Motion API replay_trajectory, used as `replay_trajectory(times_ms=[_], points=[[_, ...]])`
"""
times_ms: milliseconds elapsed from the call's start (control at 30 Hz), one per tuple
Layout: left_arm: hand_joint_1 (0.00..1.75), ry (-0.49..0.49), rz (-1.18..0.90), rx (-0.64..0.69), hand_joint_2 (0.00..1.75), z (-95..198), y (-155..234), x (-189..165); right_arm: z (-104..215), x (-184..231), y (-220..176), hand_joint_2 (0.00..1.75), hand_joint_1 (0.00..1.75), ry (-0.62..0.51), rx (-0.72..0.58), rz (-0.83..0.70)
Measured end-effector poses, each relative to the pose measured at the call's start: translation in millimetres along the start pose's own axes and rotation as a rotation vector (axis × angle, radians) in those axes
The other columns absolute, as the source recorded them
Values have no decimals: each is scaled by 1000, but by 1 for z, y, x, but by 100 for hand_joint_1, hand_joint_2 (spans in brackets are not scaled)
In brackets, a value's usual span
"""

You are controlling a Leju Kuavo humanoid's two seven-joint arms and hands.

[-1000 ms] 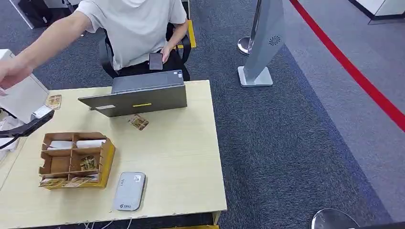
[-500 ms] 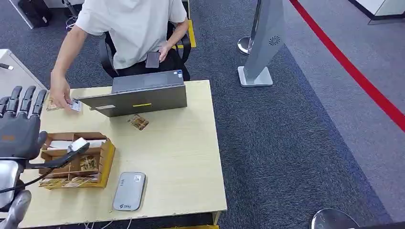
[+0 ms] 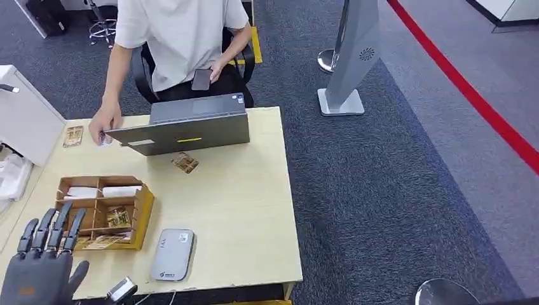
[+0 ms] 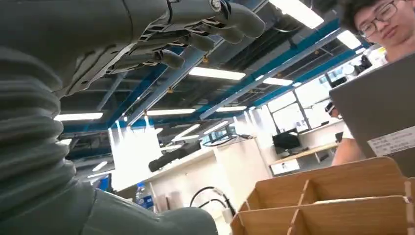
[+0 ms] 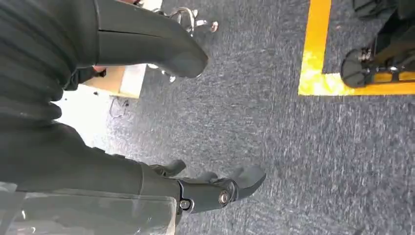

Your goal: Pass the card to the sensor for recognition and then transmit it.

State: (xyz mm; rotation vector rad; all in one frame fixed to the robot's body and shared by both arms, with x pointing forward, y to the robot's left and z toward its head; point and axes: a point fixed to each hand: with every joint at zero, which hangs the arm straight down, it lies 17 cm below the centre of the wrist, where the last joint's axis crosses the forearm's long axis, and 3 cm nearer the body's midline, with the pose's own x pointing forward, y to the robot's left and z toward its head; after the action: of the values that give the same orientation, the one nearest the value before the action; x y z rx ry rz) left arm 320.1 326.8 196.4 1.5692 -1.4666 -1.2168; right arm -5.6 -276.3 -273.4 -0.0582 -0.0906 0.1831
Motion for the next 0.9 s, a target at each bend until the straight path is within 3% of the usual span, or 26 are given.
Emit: replay_trajectory(times_ms=[367,633,900], points=[[0,73,76,-116,175,39,-21,1,8,-1,-10,175,0,5,-28,-19],[0,105,35,-119,175,38,-37,-3,9,-2,-19,175,0,10,-54,-8],[0,217,11,-88,175,22,-69,-30,2,0,-28,175,0,9,-90,40]])
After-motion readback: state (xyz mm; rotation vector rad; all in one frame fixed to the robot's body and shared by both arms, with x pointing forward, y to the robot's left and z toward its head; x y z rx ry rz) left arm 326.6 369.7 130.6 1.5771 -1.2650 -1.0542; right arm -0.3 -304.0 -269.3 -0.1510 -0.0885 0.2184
